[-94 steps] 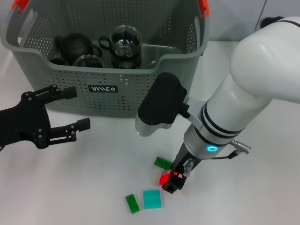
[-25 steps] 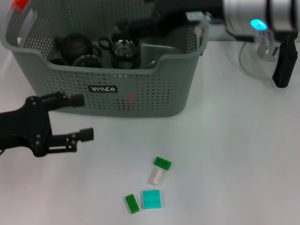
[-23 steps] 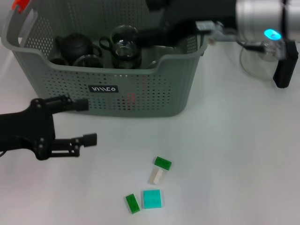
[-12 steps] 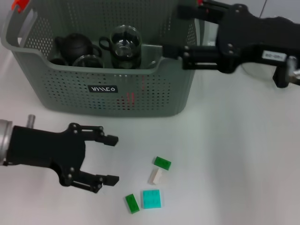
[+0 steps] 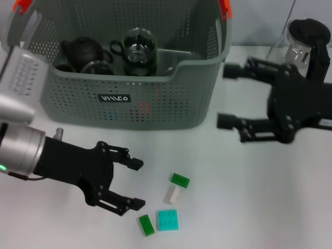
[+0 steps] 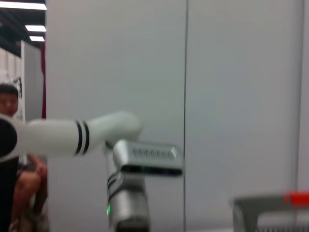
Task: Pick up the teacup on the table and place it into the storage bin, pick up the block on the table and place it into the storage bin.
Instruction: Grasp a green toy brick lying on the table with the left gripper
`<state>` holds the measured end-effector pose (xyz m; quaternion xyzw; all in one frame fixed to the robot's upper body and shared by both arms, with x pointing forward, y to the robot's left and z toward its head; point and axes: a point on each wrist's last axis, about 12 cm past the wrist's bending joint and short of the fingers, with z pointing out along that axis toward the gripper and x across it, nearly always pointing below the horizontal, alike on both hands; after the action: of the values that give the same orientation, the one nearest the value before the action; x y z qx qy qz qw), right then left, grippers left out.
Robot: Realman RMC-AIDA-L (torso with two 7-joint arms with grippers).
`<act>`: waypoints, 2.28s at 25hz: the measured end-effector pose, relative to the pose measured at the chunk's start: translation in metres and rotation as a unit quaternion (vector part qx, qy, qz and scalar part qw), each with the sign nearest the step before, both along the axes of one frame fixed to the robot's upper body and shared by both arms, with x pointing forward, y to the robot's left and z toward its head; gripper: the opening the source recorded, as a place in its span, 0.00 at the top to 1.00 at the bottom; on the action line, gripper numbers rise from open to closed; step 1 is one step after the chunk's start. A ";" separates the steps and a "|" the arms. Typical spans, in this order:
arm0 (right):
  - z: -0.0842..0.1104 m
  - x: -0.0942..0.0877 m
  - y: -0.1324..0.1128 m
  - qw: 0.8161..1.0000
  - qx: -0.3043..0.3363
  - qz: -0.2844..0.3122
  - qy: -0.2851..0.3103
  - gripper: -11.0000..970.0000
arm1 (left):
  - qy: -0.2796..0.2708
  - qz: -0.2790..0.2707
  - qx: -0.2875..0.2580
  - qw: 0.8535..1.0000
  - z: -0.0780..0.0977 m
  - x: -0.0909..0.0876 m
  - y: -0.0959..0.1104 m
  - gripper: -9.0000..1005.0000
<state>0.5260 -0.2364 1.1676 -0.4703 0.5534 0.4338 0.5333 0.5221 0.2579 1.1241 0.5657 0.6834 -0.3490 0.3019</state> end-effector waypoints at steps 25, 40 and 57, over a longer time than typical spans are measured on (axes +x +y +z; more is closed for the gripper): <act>-0.023 0.028 0.006 0.973 -0.165 0.019 0.162 0.04 | 0.040 -0.007 0.116 0.992 -0.024 0.005 -0.031 0.16; -0.018 0.040 0.014 0.976 -0.161 0.002 0.149 0.04 | 0.062 -0.001 0.202 0.978 0.016 -0.004 -0.065 0.17; -0.013 0.044 0.005 0.975 -0.172 -0.007 0.139 0.04 | 0.077 0.014 0.229 0.970 -0.009 -0.008 -0.098 0.20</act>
<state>0.5696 -0.2316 1.1542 -0.4864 0.6917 0.3891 0.3653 0.5141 0.1596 1.1147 0.5815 0.7741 -0.2219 0.1157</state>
